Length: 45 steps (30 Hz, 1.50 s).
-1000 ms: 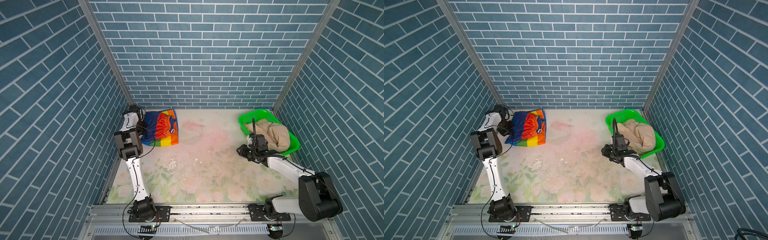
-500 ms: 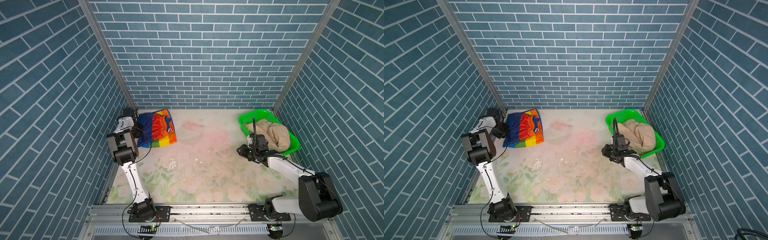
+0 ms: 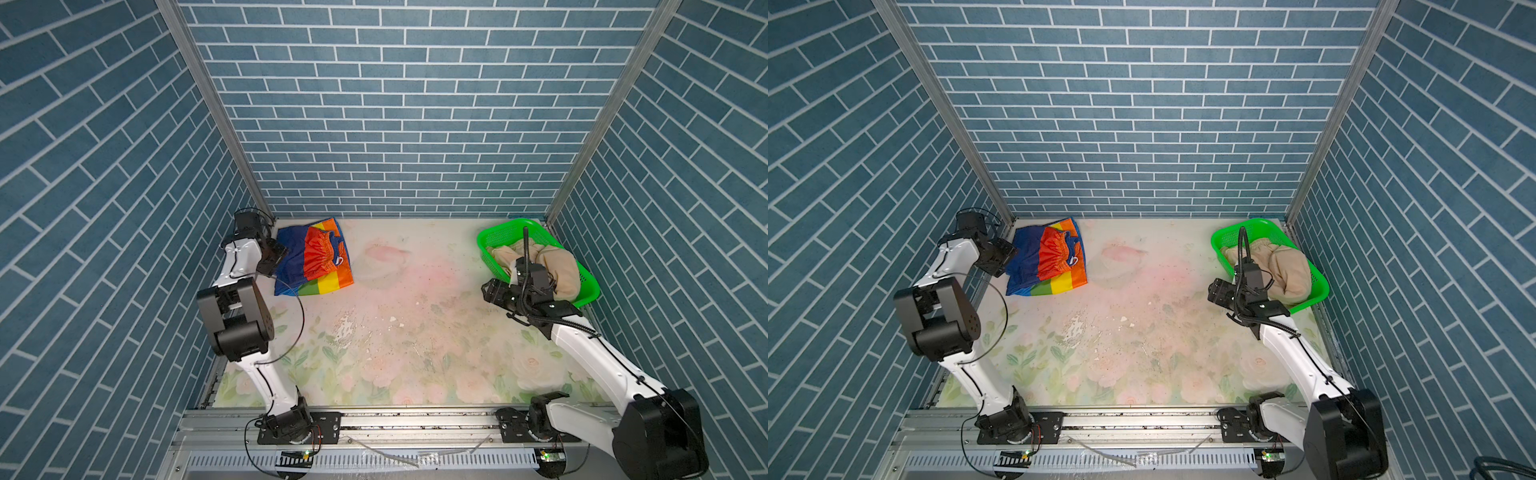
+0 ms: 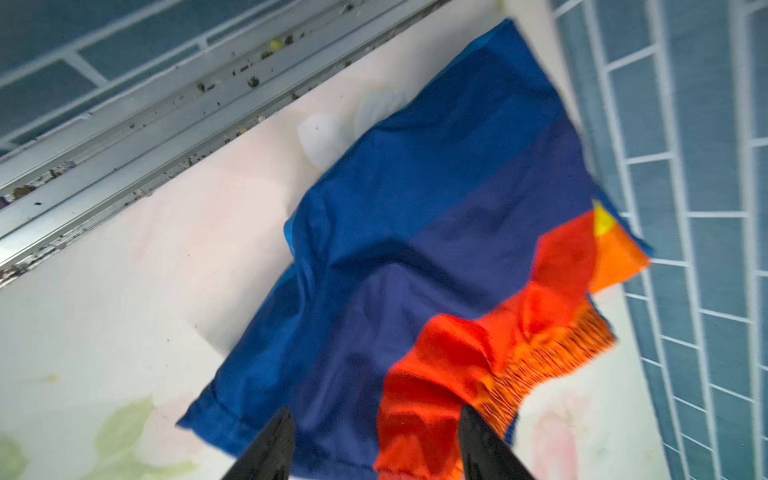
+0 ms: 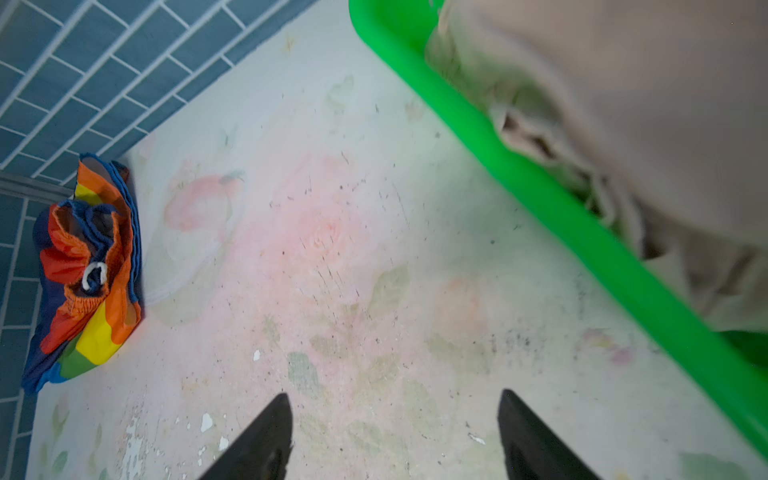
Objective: Fold and stack the shorts
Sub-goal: 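Grasp the beige trousers in the basket with the right gripper and lift them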
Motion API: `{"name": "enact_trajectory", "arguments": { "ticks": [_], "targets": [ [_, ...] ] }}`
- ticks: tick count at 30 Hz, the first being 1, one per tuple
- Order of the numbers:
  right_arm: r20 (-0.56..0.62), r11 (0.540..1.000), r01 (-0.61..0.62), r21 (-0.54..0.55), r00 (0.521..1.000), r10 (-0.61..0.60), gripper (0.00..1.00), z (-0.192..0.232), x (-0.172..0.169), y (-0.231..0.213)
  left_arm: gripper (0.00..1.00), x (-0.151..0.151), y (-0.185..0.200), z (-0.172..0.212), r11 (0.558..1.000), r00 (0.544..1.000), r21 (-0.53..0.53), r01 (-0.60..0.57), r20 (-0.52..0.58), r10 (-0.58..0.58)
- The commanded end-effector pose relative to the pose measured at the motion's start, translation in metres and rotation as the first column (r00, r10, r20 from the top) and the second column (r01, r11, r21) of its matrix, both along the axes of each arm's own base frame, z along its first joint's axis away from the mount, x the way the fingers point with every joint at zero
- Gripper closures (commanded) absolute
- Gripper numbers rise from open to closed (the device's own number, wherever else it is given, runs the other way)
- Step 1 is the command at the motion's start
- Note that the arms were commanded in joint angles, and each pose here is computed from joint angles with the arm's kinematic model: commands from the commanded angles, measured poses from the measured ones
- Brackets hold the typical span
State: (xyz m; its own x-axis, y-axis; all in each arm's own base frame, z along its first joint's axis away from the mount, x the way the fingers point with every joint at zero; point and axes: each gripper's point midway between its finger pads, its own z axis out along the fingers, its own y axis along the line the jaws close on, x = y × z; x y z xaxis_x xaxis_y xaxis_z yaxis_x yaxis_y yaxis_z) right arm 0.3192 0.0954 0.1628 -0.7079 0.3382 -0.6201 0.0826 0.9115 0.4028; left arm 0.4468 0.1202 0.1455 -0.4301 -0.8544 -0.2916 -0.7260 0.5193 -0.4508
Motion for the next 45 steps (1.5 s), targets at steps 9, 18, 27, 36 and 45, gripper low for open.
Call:
{"name": "enact_trajectory", "arguments": {
  "ticks": [9, 18, 27, 36, 45],
  "targets": [
    [-0.033, 0.895, 0.28, -0.347, 0.95, -0.31, 0.06, 0.04, -0.006, -0.124, 0.29, -0.054, -0.142, 0.114, 0.924, 0.879, 0.186, 0.335, 0.292, -0.378],
    [-0.174, 0.928, 0.359, -0.097, 0.912, -0.371, 0.11, -0.013, 0.042, -0.15, 0.0, -0.099, -0.204, 0.218, 0.796, 0.571, 0.412, 0.442, 0.555, -0.605],
    [-0.263, 0.925, 0.375, -0.064, 0.888, -0.378, 0.22, -0.068, 0.074, -0.158, 0.0, -0.133, -0.195, 0.243, 0.845, 0.397, 0.432, 0.315, 0.749, -0.531],
    [0.029, 0.943, 0.332, 0.012, 0.943, -0.332, 1.0, 0.048, 0.117, -0.146, 0.0, -0.144, -0.191, 0.227, 0.825, 0.464, 0.447, 0.345, 0.683, -0.564],
    [0.599, 0.96, 0.152, -0.235, 0.801, 0.02, 1.0, 0.302, 0.075, -0.031, 0.0, -0.132, -0.207, 0.213, 0.809, 0.449, 0.401, 0.43, 0.682, -0.577]
  ]
}}
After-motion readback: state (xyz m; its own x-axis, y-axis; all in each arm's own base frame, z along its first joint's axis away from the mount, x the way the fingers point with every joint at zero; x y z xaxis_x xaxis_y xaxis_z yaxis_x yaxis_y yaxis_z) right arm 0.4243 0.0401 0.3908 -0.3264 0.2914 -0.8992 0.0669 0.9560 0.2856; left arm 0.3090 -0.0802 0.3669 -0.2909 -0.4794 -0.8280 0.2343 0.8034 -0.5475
